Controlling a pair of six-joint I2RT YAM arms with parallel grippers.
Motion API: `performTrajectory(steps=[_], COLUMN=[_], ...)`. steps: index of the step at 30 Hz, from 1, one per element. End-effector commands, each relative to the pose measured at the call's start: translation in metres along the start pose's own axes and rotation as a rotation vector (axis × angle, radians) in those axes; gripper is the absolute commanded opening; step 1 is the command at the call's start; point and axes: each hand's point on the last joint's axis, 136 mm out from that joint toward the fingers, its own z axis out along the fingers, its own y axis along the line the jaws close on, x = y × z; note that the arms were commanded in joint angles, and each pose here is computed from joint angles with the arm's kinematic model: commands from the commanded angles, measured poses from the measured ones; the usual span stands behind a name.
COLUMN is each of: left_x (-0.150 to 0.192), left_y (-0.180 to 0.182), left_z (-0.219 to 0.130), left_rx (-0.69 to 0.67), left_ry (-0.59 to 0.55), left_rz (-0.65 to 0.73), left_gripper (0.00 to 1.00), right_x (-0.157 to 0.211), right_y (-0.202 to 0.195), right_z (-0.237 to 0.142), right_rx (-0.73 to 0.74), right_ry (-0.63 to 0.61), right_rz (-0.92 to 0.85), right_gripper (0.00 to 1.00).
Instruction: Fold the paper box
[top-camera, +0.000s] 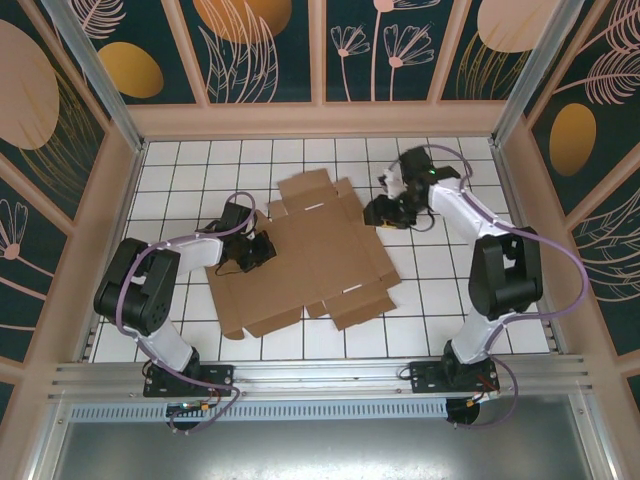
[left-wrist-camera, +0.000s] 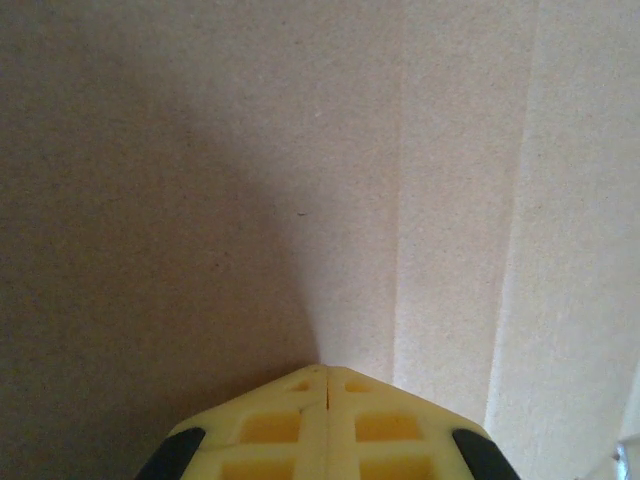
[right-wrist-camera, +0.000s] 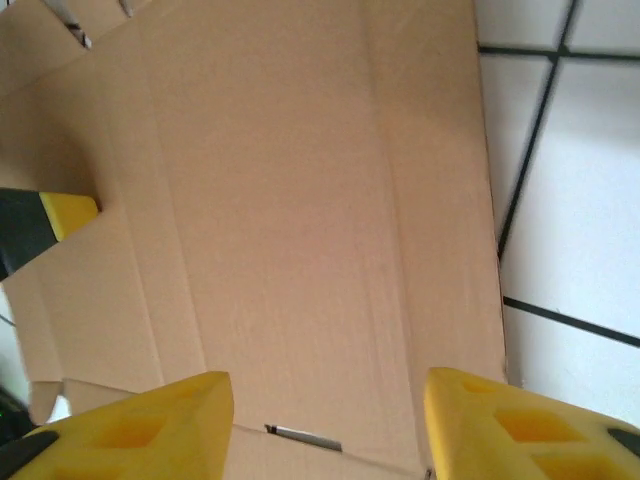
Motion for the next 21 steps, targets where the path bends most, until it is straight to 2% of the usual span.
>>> performTrajectory(steps=[1,4,5,9,10,13,17,18,21], left_x=[0.004,-0.001,-0.008,-0.022,-0.024,-0.019,-0.002,0.0,0.005], left_y=[0.016,0.015,0.007,-0.012,-0.012,0.008,0.05,0.061,0.084], left_z=[0.011,0.004,-0.008,-0.048,-0.058,-0.07,-0.065,-0.065,-0.054], left_rx=[-0.037,-0.063,-0.057,-0.055,-0.07,-0.159,-0.288,-0.312,-0.296], left_ry=[0.031,0.011,-0.029,-0.141,-0.168,-0.191,-0.143,-0.144,-0.106], left_rz=[-0.028,0.001,0.024,0.093,0.103,0.08,0.022,0.001,-0.072], left_gripper=[0.0,0.0,0.0,0.0,0.0,0.0,0.0,0.0,0.0], right_x=[-0.011,-0.017,-0.019,-0.027,-0.03,-0.036,-0.039,-0.038,-0.031], right_y=[0.01,-0.021,-0.029,-0.042,-0.045,-0.054,-0.057,-0.056,-0.051], right_z=[0.013,0.024,0.027,0.03,0.03,0.032,0.044,0.048,0.06], right_rx=[-0.155,-0.019,0.012,0.05,0.057,0.059,0.036,0.018,-0.056], right_ry=[-0.059,-0.104,-0.112,-0.139,-0.147,-0.155,-0.117,-0.098,-0.052], right_rz=[0.006,0.017,0.017,0.006,0.006,0.019,0.024,0.026,0.034], right_gripper=[0.56,0.57,0.58,0.6,0.63,0.67,0.7,0.73,0.74])
